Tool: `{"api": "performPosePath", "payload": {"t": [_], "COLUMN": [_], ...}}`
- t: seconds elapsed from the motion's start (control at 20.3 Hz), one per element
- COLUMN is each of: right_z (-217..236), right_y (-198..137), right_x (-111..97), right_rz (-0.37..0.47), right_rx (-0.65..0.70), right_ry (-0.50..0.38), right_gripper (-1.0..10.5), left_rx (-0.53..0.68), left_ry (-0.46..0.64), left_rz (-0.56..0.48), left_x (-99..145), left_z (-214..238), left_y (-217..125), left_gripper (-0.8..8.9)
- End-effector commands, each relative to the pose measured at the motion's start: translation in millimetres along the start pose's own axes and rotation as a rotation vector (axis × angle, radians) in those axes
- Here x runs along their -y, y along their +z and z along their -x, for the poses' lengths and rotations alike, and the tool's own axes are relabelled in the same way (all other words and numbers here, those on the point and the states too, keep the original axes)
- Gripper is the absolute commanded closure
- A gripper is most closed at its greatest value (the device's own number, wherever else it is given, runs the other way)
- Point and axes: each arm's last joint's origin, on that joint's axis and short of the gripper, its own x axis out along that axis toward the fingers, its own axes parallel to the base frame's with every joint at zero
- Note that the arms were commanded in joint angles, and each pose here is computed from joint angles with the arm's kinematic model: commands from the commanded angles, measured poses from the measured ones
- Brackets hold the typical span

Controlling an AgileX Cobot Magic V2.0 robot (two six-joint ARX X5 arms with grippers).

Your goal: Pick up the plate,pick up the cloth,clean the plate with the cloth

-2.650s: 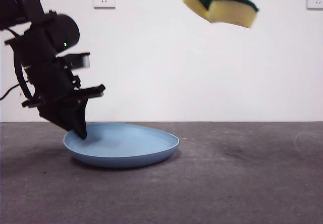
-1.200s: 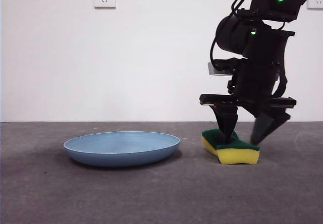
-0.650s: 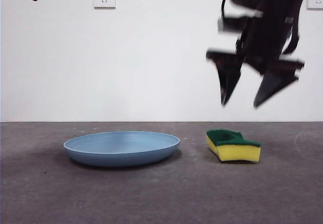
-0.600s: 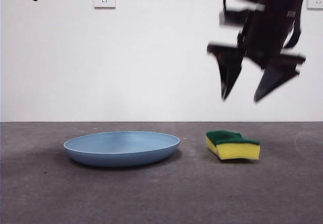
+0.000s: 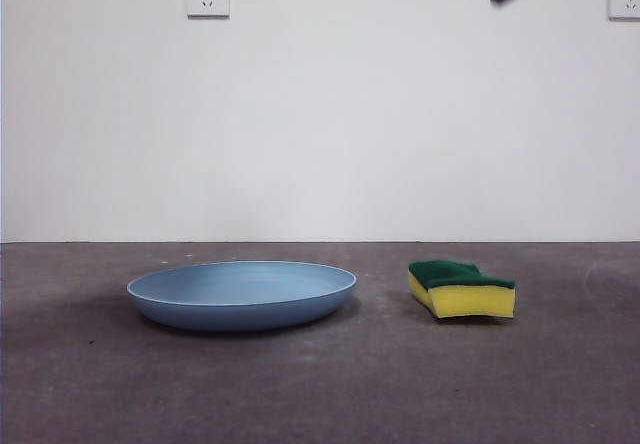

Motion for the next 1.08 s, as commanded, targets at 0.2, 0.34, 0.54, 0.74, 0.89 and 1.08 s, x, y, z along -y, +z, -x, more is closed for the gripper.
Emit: {"api": "performPosePath", "payload": {"t": [0.2, 0.34, 0.54, 0.74, 0.89, 1.08], "right_z": [19, 24, 23, 23, 23, 23], "right_y": [-51, -86, -109, -109, -109, -109], "right_x": [-2, 2, 5, 7, 7, 7], "right_rz": [0.037, 0.038, 0.035, 0.023, 0.023, 0.023], "right_rx": [0.126, 0.165, 0.169, 0.169, 0.169, 0.169], "right_ry": [-0.044, -0.049, -0.074, -0.122, -0.126, -0.125], "right_gripper": [9.6, 9.6, 9.6, 9.5, 9.5, 9.5], "left_rx": [0.178, 0.229, 0.275, 0.278, 0.270, 0.257], "left_ry": [0.019, 0.016, 0.012, 0.004, 0.010, 0.010], "left_rz": [-0.042, -0.019, -0.023, 0.003, 0.004, 0.005], "left_x": [2, 1, 1, 1, 0, 0], "left_z": [14, 14, 11, 12, 11, 9], "left_y": [-41, -82, -112, -111, -112, -112], "left_gripper": [8.22, 8.22, 8.22, 8.16, 8.16, 8.16]}}
